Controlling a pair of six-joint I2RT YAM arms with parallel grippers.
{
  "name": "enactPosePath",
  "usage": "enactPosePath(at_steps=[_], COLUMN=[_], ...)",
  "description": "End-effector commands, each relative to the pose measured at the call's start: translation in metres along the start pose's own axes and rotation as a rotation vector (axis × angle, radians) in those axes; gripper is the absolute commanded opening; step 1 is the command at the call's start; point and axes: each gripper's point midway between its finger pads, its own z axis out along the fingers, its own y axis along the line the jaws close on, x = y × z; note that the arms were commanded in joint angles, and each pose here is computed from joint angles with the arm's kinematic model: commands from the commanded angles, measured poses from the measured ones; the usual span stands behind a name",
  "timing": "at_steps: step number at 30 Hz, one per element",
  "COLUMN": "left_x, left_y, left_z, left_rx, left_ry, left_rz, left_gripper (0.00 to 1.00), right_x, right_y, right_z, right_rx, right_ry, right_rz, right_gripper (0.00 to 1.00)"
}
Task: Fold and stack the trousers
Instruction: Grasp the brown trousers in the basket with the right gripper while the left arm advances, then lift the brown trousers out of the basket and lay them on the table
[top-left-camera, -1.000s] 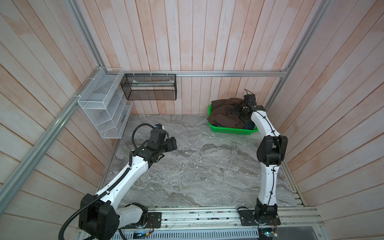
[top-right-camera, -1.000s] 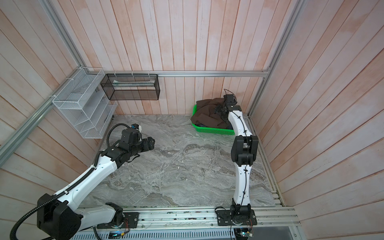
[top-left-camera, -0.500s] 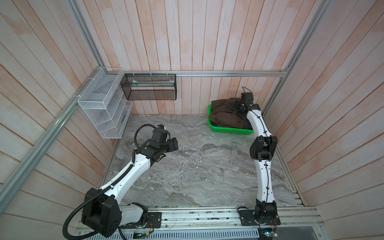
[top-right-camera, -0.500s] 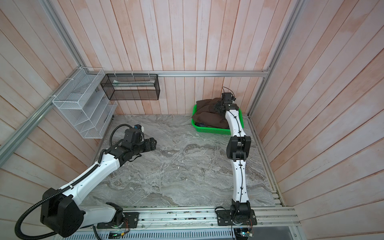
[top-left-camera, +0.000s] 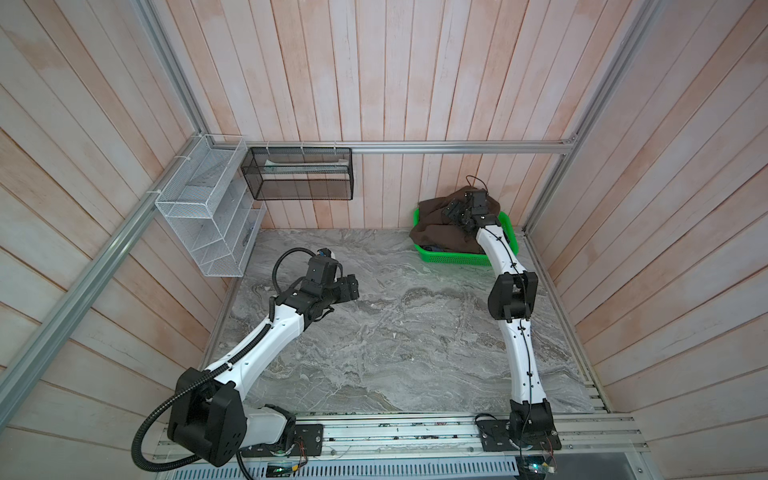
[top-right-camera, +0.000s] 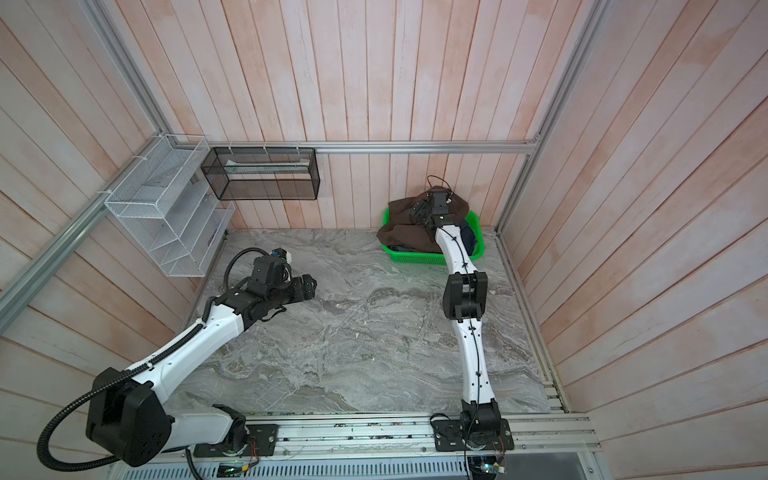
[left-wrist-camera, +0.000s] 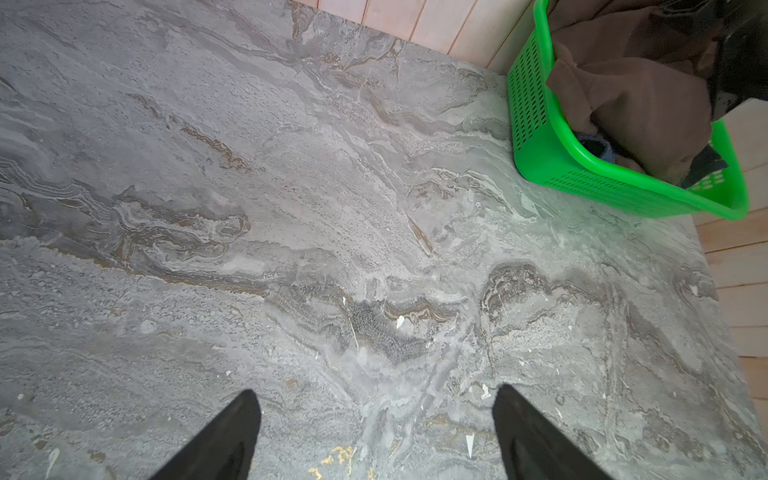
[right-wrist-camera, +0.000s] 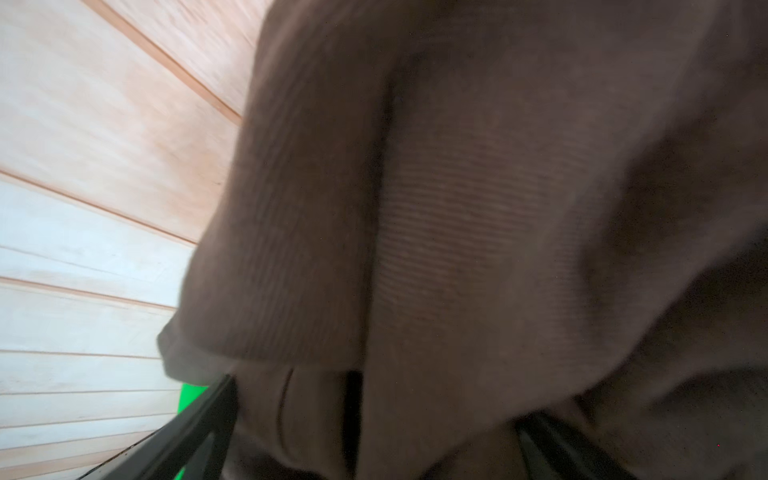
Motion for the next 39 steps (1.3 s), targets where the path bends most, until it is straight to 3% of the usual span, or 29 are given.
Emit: enactPosePath(at_steps=[1, 4, 9, 15, 20, 29, 39], left_x=[-0.001, 0.001, 0.003, 0.003, -0.001, -0.006, -0.01], left_y=[-0.003, -0.003, -0.003, -0.005, -0.005, -0.006, -0.002], left_z=[0.006, 0.01, 0.015, 0.018, 0.014, 0.003, -0.016], left_rx=[0.012, 0.012, 0.017, 0.024, 0.022, 0.028, 0.015], left_ry=[-0.002, 0.008, 0.014, 0.02, 0.007, -0.02, -0.061], left_rz=[0.013, 0.013, 0.016, 0.016, 0.017, 0.002, -0.008], left_gripper=[0.9, 0.9, 0.9, 0.9, 0.9, 0.9, 0.9], right_x=[0.024, 0.029, 0.038, 0.039, -0.002, -0.1, -0.13], right_y=[-0.004, -0.003, -0.009, -0.006, 0.03, 0.159, 0.235], right_z=[0.025, 0.033, 0.042, 0.045, 0.012, -0.149, -0.302], right_rx=[-0.019, -0.028, -0.024, -0.044, -0.104, -0.349, -0.554], right_ry=[0.016, 0.007, 0.014, 0.01, -0.082, -0.334, -0.451], right_rz=[0.026, 0.03, 0.059, 0.084, 0.023, -0.164, -0.225], right_gripper=[0.98, 0.95, 0.74, 0.31, 0.0, 0.0, 0.0])
